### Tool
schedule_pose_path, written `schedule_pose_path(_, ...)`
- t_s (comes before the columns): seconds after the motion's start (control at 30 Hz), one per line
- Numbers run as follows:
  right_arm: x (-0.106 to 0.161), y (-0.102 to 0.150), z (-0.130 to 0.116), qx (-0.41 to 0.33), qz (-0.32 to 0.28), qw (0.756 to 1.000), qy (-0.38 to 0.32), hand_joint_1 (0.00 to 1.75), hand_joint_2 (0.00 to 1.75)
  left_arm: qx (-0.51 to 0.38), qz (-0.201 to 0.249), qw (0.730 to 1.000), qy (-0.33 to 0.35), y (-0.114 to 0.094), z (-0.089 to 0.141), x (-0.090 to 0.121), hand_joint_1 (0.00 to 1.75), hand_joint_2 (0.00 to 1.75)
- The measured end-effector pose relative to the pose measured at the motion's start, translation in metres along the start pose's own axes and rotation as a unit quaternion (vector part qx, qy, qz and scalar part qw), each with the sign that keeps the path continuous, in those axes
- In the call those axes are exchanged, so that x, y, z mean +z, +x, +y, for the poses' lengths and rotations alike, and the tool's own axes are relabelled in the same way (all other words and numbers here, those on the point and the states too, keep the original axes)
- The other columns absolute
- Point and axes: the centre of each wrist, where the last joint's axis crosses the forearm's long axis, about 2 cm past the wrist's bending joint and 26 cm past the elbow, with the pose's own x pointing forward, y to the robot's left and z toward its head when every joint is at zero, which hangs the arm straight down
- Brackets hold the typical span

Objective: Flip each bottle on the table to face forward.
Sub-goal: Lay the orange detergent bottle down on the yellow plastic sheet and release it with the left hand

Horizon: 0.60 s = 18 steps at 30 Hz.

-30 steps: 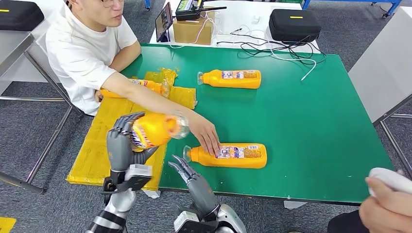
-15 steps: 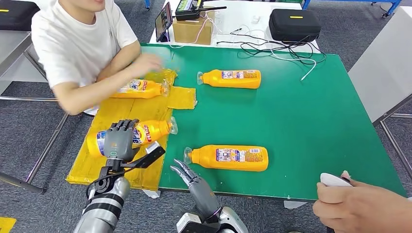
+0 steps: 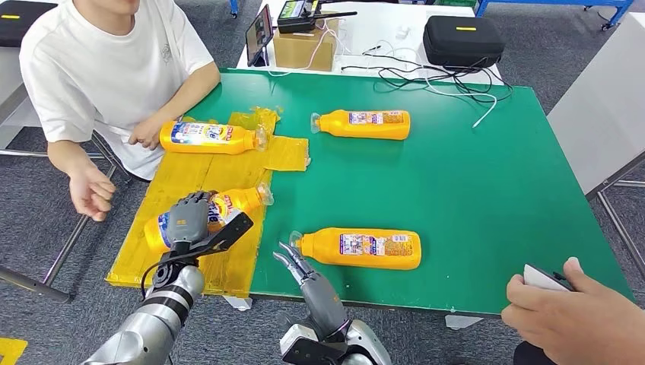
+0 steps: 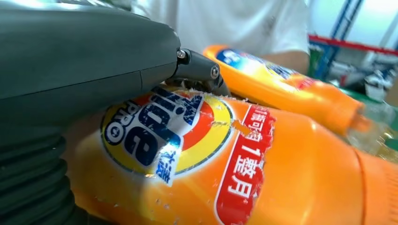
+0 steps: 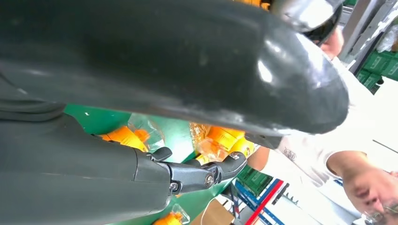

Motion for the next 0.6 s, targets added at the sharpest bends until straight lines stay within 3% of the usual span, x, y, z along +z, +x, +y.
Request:
schedule_pose_path(0.17, 0.0, -0.002, -0.002, 0.004, 0.003, 1.0, -0.007, 0.0, 0.0, 0.04, 0.007, 0.998, -0.048, 0.005, -0.001, -0.005, 0.0, 0.0)
schedule_pose_path(0.6, 0.002, -0.005, -0.005, 0.005, 0.009, 1.0, -0.015, 0.0, 0.0, 0.049, 0.01, 0.997, -0.058, 0.011, -0.003, -0.007, 0.0, 0.0)
